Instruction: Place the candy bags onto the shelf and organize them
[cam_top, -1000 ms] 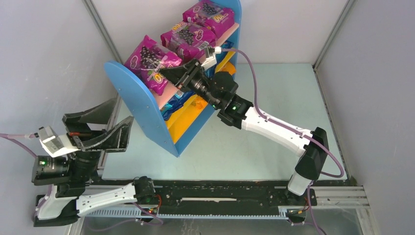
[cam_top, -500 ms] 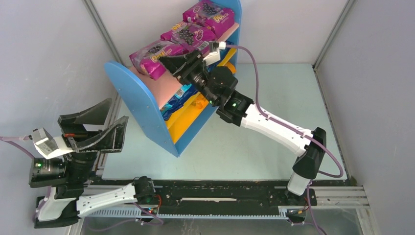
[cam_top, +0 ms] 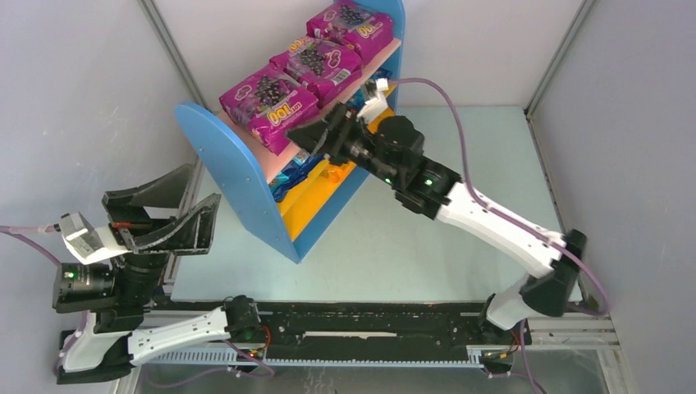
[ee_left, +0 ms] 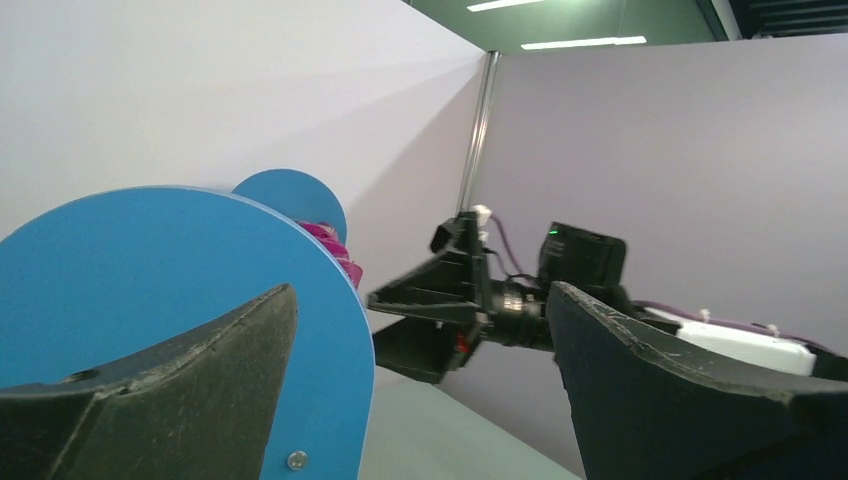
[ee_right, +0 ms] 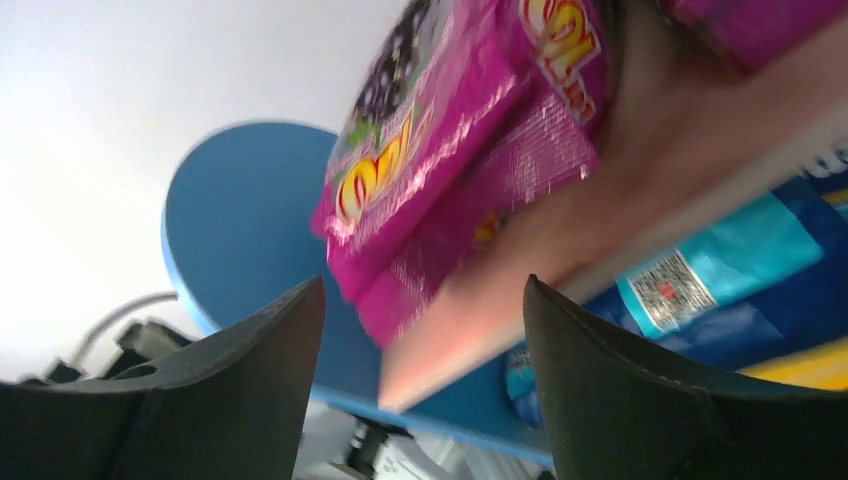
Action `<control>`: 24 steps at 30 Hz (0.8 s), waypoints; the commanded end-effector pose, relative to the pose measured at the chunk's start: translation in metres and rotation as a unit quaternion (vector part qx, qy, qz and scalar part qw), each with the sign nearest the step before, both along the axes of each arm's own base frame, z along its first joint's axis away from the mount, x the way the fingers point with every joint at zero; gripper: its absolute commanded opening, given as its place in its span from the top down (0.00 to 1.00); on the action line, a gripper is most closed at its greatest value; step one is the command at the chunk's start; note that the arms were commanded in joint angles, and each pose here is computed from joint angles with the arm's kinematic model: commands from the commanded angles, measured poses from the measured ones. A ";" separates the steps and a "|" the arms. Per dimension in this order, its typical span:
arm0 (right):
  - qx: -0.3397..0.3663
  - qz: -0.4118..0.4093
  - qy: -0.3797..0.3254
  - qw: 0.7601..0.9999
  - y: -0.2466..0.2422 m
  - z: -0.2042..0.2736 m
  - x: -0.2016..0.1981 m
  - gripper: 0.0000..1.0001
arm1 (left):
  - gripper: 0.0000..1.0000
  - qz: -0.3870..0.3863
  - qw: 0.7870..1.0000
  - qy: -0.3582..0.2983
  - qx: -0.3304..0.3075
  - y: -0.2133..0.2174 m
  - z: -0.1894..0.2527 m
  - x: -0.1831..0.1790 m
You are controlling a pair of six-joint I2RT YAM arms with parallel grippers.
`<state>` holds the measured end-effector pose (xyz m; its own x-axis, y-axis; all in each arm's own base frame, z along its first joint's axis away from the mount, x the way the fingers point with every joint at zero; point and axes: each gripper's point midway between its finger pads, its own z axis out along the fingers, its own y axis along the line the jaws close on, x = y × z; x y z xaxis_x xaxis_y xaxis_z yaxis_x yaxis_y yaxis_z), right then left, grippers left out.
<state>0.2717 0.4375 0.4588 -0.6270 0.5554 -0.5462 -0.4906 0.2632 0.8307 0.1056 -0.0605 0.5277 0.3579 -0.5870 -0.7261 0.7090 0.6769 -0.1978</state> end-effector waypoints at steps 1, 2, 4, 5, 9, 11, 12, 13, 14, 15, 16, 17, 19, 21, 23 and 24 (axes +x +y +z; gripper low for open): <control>-0.095 0.003 -0.115 0.989 -0.055 0.015 -0.051 0.15 | 0.00 -0.004 1.000 0.001 0.014 -0.017 0.000 0.004; -0.118 -0.013 -0.134 0.984 -0.074 0.015 -0.060 0.12 | 0.00 -0.001 1.000 0.001 0.020 -0.018 0.000 0.005; -0.168 -0.042 -0.151 0.973 -0.105 0.001 -0.070 0.08 | 0.00 0.012 0.999 0.001 0.031 -0.017 0.001 0.008; -0.195 -0.053 -0.152 0.968 -0.124 -0.010 -0.074 0.07 | 0.00 0.022 0.999 0.007 0.036 -0.015 0.002 0.011; -0.275 -0.124 -0.144 0.943 -0.205 -0.036 -0.082 0.02 | 0.00 0.051 0.998 0.016 0.038 -0.001 0.010 0.016; -0.287 -0.147 -0.141 0.936 -0.242 -0.036 -0.093 0.02 | 0.00 0.061 0.996 0.014 0.060 0.000 0.010 0.016; -0.286 -0.149 -0.148 0.935 -0.256 -0.033 -0.100 0.01 | 0.00 0.068 0.995 0.013 0.076 0.001 0.010 0.017; -0.279 -0.150 -0.161 0.935 -0.269 -0.027 -0.108 0.01 | 0.00 0.079 0.992 0.014 0.095 0.003 0.011 0.019; -0.271 -0.153 -0.171 0.935 -0.281 -0.022 -0.114 0.00 | 0.00 0.094 0.990 0.018 0.104 0.013 0.015 0.020; -0.259 -0.158 -0.181 0.935 -0.293 -0.015 -0.120 0.00 | 0.00 0.108 0.989 0.022 0.096 0.029 0.024 0.018; -0.247 -0.164 -0.192 0.936 -0.304 -0.008 -0.125 0.00 | 0.00 0.120 0.988 0.028 0.092 0.040 0.029 0.018; -0.234 -0.170 -0.205 0.935 -0.314 0.000 -0.130 0.00 | 0.00 0.129 0.988 0.030 0.081 0.051 0.035 0.017; -0.208 -0.181 -0.232 0.933 -0.331 0.017 -0.139 0.00 | 0.00 0.142 0.988 0.037 0.055 0.072 0.044 0.014; -0.193 -0.190 -0.258 0.927 -0.343 0.032 -0.145 0.00 | 0.00 0.146 0.988 0.041 0.030 0.087 0.051 0.011; -0.181 -0.203 -0.274 0.923 -0.355 0.047 -0.150 0.00 | 0.00 0.145 0.989 0.041 0.012 0.095 0.058 0.008; -0.177 -0.208 -0.279 0.920 -0.360 0.052 -0.151 0.00 | 0.00 0.143 0.989 0.041 0.005 0.099 0.061 0.007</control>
